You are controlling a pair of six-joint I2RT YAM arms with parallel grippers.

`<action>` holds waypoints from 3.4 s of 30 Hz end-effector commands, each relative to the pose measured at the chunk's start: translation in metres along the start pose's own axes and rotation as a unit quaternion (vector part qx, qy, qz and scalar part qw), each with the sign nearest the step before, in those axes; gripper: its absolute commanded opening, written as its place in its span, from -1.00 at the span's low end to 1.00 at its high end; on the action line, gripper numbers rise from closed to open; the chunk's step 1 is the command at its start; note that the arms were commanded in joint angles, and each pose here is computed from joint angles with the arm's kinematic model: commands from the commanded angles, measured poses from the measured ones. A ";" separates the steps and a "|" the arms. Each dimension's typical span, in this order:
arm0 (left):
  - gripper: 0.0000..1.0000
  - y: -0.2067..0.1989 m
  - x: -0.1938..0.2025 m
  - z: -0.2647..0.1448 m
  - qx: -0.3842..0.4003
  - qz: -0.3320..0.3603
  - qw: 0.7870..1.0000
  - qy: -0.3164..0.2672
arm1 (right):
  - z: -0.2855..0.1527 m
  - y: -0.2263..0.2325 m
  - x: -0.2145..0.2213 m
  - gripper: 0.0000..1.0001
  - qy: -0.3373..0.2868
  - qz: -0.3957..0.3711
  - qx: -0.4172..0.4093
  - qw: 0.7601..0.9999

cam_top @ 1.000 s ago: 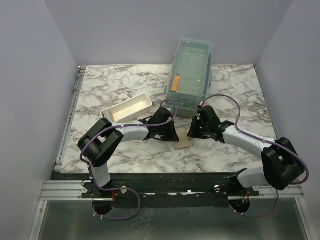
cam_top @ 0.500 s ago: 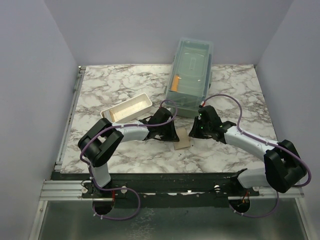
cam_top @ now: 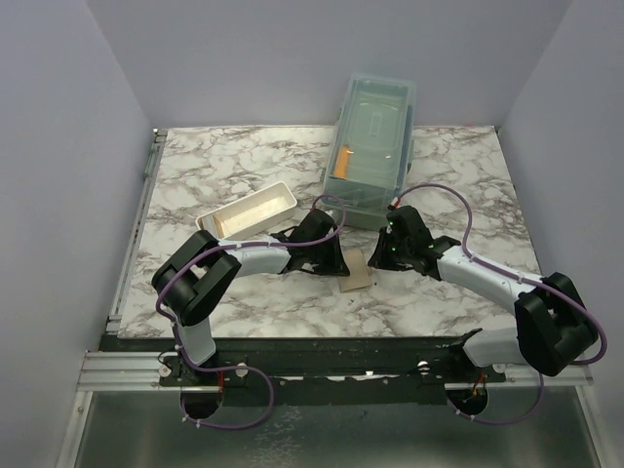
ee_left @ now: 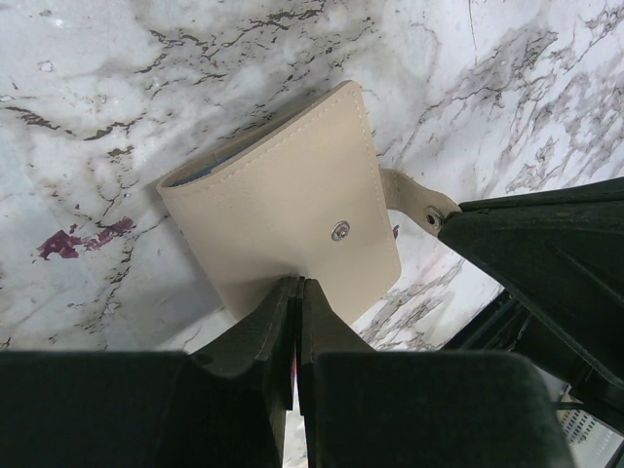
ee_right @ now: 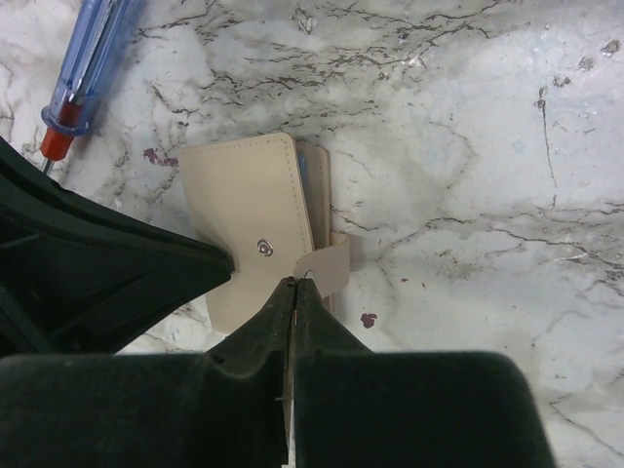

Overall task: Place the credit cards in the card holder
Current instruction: Close the card holder at the center of the board.

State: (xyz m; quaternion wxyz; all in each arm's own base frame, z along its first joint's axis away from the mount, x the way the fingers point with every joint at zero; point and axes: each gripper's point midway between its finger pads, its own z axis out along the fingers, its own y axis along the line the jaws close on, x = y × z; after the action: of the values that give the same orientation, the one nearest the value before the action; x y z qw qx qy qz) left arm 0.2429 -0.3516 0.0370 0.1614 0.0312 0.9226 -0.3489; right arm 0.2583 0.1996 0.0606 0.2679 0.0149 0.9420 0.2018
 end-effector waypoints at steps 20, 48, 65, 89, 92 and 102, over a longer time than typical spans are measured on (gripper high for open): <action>-0.91 0.021 0.013 0.006 -0.034 0.001 0.999 0.023 | 0.028 0.017 0.013 -0.99 0.030 -0.002 -0.054 0.998; -0.97 0.021 0.014 0.006 -0.032 0.003 0.999 0.024 | 0.044 0.008 0.016 -0.99 0.023 -0.001 -0.042 0.999; -1.00 0.023 0.017 0.001 -0.035 0.007 0.999 0.025 | 0.056 -0.017 0.043 -0.99 0.033 0.114 -0.041 0.992; -1.00 0.021 0.015 -0.007 -0.033 0.012 0.999 0.017 | 0.064 -0.048 0.104 -0.99 0.081 0.352 -0.208 0.909; -1.00 0.018 0.014 -0.008 -0.031 0.014 0.999 0.017 | 0.069 -0.053 0.104 -0.99 0.088 0.357 -0.183 0.912; -1.00 0.004 0.007 -0.009 -0.019 0.024 0.999 0.018 | 0.081 -0.084 0.110 -0.99 0.100 0.349 -0.045 0.931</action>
State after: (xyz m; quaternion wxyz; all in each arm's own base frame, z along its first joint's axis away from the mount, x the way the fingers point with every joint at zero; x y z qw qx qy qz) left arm 0.2377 -0.3478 0.0376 0.1577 0.0449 0.9242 -0.3449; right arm 0.2651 0.2183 0.0197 0.1787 0.2054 0.7882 0.5519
